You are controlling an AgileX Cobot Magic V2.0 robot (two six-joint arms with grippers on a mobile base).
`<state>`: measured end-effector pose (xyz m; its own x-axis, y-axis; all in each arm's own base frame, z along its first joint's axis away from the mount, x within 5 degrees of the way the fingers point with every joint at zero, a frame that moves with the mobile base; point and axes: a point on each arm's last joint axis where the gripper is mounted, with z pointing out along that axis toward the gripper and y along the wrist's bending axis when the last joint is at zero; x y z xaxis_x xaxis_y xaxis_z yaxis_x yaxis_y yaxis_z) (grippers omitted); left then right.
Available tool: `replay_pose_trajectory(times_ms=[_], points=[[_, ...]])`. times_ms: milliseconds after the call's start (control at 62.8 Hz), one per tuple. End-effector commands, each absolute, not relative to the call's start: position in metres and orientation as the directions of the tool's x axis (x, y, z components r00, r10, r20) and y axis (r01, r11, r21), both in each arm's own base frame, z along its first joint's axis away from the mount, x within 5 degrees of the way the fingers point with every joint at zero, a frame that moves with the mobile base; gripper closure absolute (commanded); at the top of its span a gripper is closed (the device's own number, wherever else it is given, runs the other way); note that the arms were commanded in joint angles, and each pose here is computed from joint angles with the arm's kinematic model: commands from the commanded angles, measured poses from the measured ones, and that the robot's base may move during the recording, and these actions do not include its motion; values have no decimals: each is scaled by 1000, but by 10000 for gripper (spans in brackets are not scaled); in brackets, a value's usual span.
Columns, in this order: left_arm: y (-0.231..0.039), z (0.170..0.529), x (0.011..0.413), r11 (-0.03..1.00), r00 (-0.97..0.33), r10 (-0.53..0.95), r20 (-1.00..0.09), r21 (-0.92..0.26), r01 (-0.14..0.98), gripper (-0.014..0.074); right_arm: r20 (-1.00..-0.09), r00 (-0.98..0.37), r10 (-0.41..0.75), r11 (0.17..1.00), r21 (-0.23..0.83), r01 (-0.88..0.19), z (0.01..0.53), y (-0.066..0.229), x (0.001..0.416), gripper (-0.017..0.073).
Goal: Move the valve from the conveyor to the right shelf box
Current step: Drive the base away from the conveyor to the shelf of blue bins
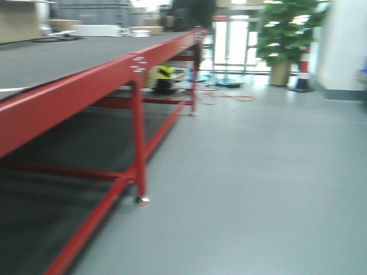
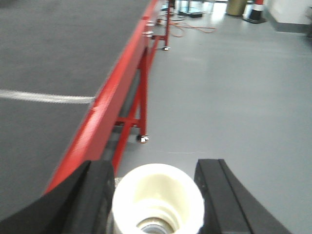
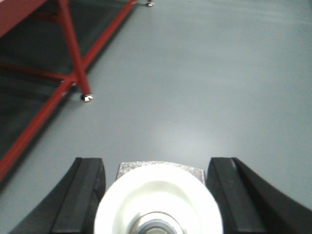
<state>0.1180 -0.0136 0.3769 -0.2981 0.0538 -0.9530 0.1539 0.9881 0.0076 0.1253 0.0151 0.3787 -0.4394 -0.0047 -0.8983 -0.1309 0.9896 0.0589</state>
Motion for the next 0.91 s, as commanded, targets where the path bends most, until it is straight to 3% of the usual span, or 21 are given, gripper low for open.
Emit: replay_pose_trajectory(times_ms=[0,892], points=[[-13,383,118,989,-244,36,-969,0,146,705,-933,-361,4,991,51,-122,387,14,126,722],[-13,383,118,989,-244,36,-969,0,146,705,-933,-361,4,991,51,-122,387,14,126,722]])
